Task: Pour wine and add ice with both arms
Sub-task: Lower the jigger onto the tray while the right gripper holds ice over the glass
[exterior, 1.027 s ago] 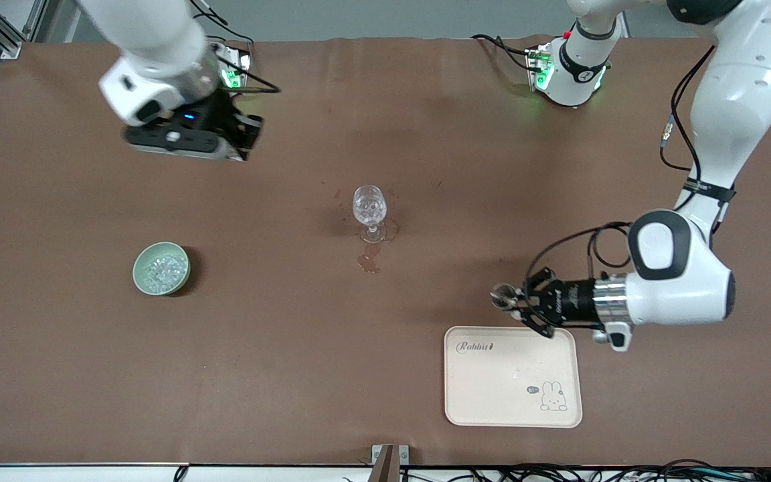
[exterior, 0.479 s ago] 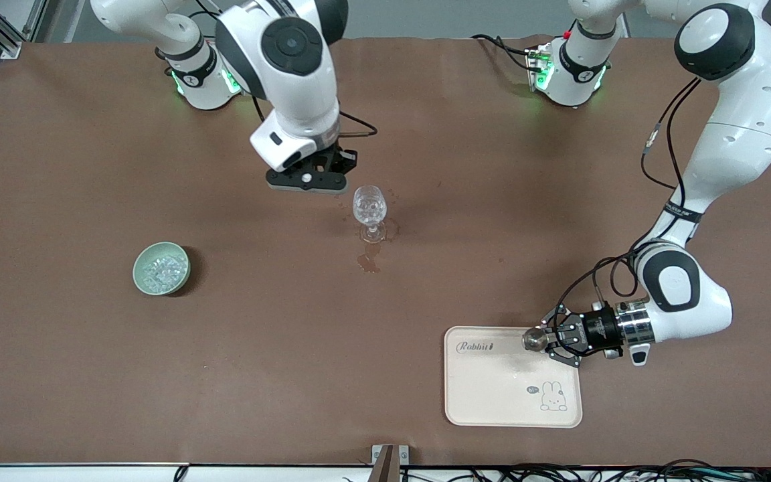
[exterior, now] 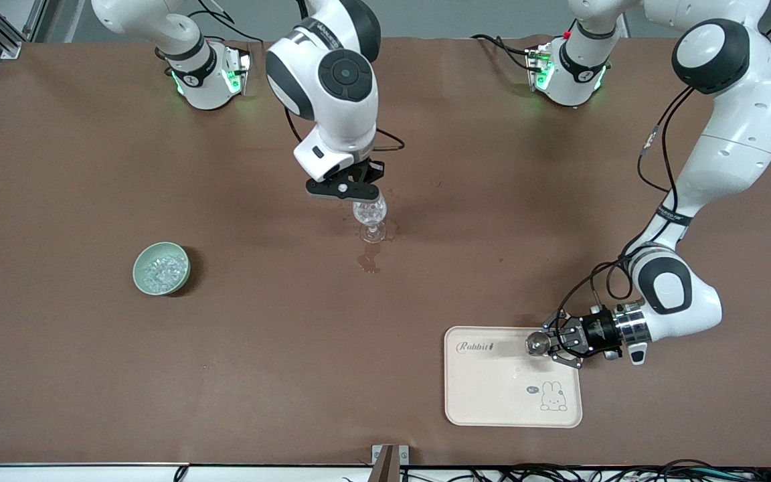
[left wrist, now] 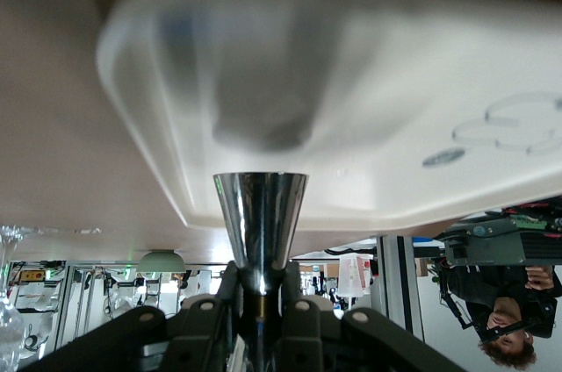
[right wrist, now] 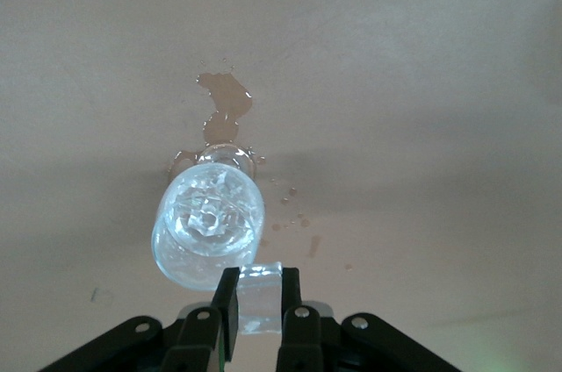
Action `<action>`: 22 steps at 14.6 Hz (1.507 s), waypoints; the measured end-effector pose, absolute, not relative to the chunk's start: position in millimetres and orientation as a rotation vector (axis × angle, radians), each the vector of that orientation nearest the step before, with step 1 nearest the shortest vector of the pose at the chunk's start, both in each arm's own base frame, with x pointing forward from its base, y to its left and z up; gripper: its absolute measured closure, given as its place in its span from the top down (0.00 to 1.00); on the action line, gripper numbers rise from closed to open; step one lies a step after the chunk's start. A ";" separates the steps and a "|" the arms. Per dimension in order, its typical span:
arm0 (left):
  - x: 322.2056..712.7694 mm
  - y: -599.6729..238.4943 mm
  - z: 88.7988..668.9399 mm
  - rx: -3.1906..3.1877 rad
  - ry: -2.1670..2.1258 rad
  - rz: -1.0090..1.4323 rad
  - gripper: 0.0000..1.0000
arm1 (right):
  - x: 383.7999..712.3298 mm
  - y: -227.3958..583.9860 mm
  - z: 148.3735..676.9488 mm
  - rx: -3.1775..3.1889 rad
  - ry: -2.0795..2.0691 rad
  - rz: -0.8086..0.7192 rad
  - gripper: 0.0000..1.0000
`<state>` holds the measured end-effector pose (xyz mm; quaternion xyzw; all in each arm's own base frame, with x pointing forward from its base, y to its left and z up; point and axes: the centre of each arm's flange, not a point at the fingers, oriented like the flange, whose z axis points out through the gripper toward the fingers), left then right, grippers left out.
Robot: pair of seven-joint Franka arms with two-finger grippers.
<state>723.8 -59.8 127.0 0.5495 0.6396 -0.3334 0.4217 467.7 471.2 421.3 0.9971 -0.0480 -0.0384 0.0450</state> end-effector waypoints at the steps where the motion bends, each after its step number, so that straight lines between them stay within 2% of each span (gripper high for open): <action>1: 723.4 -55.9 122.1 1.346 1.577 -0.840 0.21 | 467.9 474.7 415.9 3.043 -0.148 -0.119 0.23; 9: 723.0 -52.8 116.0 1.313 1.557 -0.842 0.21 | 475.8 490.0 402.4 3.043 -0.159 -0.110 0.23; 15: 719.8 -49.8 104.6 1.311 1.573 -0.847 0.31 | 476.3 490.9 403.6 3.045 -0.159 -0.106 0.23; 16: 719.7 -49.8 104.3 1.310 1.573 -0.847 0.37 | 476.3 491.0 402.9 3.044 -0.159 -0.107 0.23; 18: 720.0 -49.6 104.6 1.311 1.573 -0.846 0.40 | 476.2 491.4 400.8 3.042 -0.159 -0.110 0.23; 20: 721.0 -48.9 105.9 1.311 1.571 -0.842 0.59 | 475.2 492.8 397.9 3.038 -0.155 -0.114 0.23; 21: 721.9 -48.4 107.2 1.312 1.569 -0.839 0.65 | 474.6 493.7 396.5 3.037 -0.152 -0.116 0.23; 22: 723.1 -48.3 109.2 1.313 1.567 -0.835 0.65 | 474.3 494.4 395.2 3.036 -0.151 -0.117 0.23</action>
